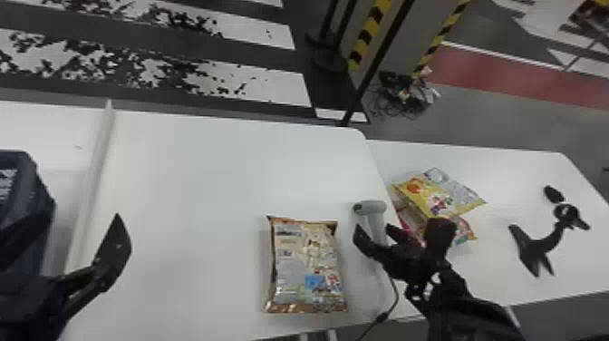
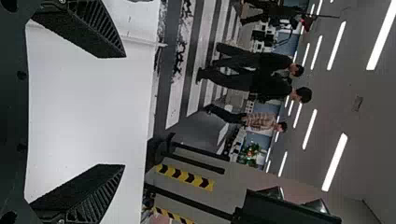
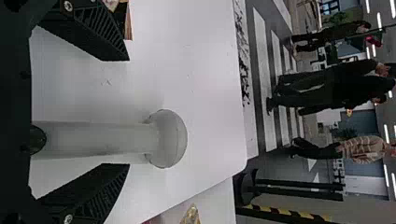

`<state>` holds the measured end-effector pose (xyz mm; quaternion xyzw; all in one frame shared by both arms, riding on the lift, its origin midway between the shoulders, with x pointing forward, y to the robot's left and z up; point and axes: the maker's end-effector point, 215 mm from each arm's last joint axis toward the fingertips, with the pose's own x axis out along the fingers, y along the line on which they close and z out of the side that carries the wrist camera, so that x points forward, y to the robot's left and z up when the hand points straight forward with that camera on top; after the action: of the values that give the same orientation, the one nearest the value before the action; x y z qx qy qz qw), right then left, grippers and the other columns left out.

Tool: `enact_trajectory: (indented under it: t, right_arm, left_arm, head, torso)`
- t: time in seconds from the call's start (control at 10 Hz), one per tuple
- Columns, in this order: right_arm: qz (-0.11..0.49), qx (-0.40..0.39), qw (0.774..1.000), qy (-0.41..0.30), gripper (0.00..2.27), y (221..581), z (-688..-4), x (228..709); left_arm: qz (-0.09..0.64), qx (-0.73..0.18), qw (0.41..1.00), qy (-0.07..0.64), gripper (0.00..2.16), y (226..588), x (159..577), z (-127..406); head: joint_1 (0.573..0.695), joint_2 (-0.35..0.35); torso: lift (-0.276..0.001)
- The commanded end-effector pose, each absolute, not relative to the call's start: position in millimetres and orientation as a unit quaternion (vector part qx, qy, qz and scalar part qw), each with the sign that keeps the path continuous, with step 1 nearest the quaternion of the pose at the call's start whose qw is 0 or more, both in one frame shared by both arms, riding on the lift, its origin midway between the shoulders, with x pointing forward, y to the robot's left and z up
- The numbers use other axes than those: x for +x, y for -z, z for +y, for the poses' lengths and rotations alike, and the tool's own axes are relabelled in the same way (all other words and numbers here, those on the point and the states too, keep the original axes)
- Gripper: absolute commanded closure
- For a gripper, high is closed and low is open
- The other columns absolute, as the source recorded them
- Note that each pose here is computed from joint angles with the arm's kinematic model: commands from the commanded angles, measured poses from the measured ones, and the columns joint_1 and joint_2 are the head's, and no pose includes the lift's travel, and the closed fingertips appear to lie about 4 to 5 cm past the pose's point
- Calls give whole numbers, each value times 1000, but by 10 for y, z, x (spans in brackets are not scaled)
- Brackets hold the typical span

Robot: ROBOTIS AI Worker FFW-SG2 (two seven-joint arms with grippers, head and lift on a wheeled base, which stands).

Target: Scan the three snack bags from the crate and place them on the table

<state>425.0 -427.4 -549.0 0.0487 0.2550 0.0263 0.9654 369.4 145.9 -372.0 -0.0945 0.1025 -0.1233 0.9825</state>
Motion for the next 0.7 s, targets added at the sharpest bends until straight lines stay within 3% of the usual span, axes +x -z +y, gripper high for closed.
enact_trajectory:
  t: [0.0, 0.1, 0.2, 0.3, 0.6]
  right_arm:
    - [265, 44, 963, -27, 302, 5565, -4279, 4320]
    - [273, 47, 961, -26, 772, 5628, -4278, 4314]
    - [288, 52, 956, -21, 1899, 5728, -4301, 4284]
    - [287, 51, 956, -22, 2128, 5734, -4316, 4277]
    - [282, 46, 958, -11, 2243, 5661, -4377, 4256]
  left_arm:
    - [103, -95, 982, 123, 22, 3726, 3692, 1459]
    - [102, -94, 983, 123, 22, 3720, 3698, 1459]
    - [104, -94, 982, 123, 22, 3742, 3702, 1460]
    - [103, -94, 982, 124, 22, 3741, 3714, 1452]
    - [101, -93, 983, 124, 22, 3714, 3734, 1425]
  head:
    - [695, -350]
    - [695, -350]
    - [695, -350]
    - [695, -350]
    - [695, -350]
  torso:
    - [-62]
    - [-62]
    - [-62]
    - [-62]
    - [-62]
